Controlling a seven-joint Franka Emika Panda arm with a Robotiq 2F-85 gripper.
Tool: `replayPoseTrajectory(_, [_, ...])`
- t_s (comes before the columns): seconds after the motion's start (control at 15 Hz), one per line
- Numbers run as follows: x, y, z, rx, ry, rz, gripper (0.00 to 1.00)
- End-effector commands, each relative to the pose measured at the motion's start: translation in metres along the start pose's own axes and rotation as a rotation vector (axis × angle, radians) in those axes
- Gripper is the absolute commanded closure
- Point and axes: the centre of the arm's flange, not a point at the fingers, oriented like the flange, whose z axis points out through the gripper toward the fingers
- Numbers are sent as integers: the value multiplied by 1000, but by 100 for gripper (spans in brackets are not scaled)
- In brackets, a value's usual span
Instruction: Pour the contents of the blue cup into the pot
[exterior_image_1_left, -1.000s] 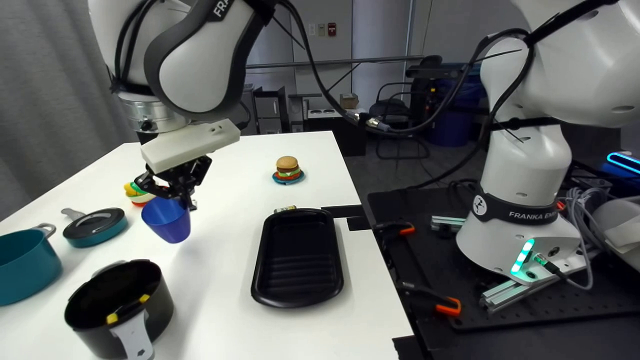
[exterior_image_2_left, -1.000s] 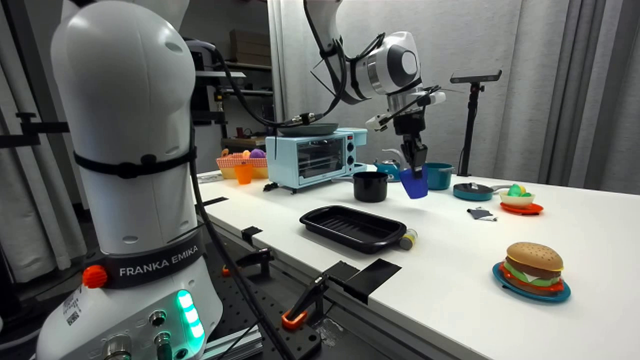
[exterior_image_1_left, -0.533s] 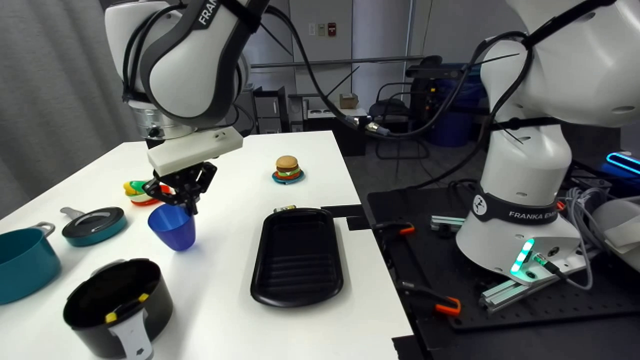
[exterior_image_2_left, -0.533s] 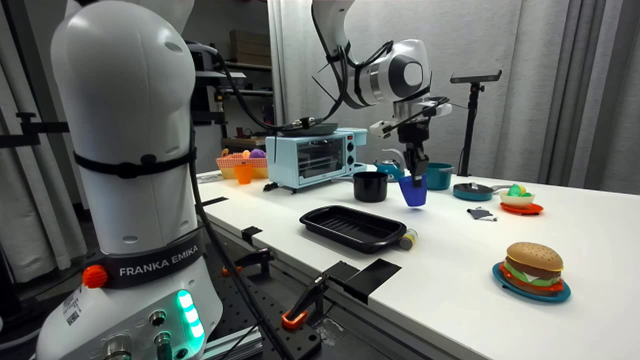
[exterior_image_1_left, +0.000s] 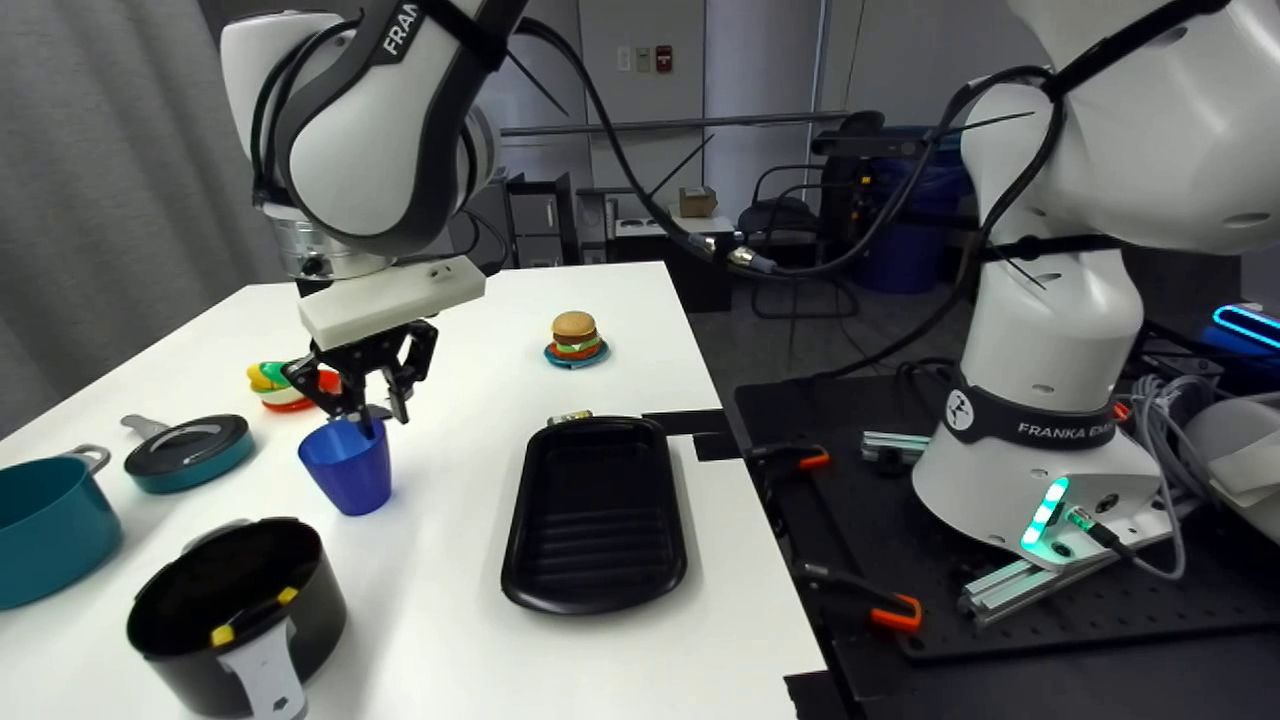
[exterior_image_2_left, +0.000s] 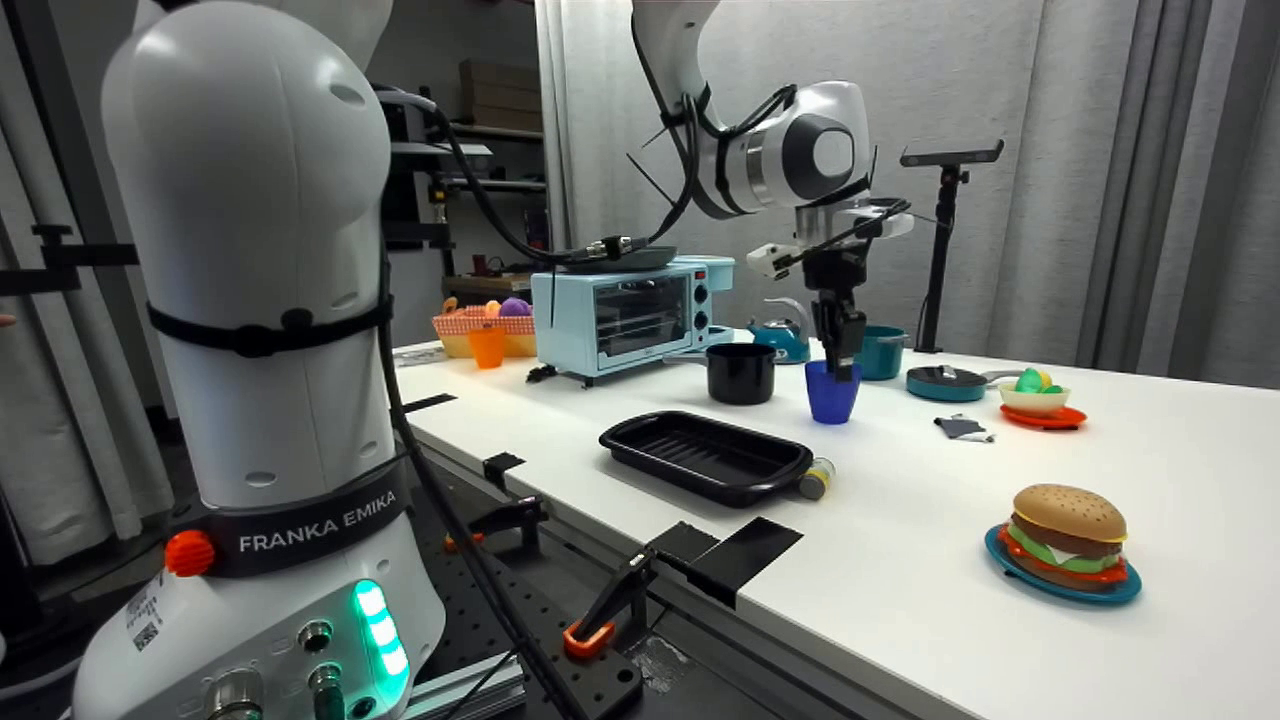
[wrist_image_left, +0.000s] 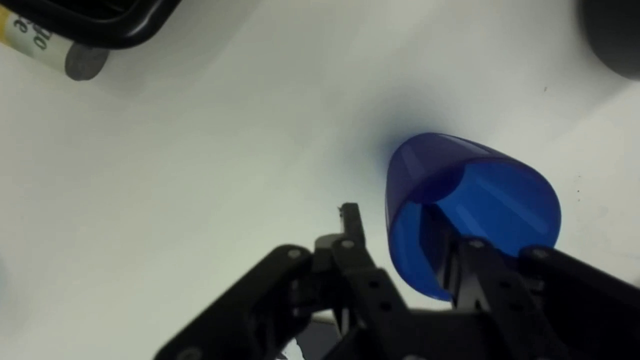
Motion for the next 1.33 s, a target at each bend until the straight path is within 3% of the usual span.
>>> replayPoseTrajectory(0.0, [10, -1, -1, 22, -4, -3, 31])
replayPoseTrajectory(0.27, [8, -2, -8, 20, 10, -17, 2])
replayPoseTrajectory(0.33, [7, -3, -12, 18, 14, -25, 0])
replayPoseTrajectory(0.73, [-12, -13, -42, -26, 42, -106, 0])
replayPoseTrajectory(1.27, [-64, -18, -92, -112, 1, -265, 0])
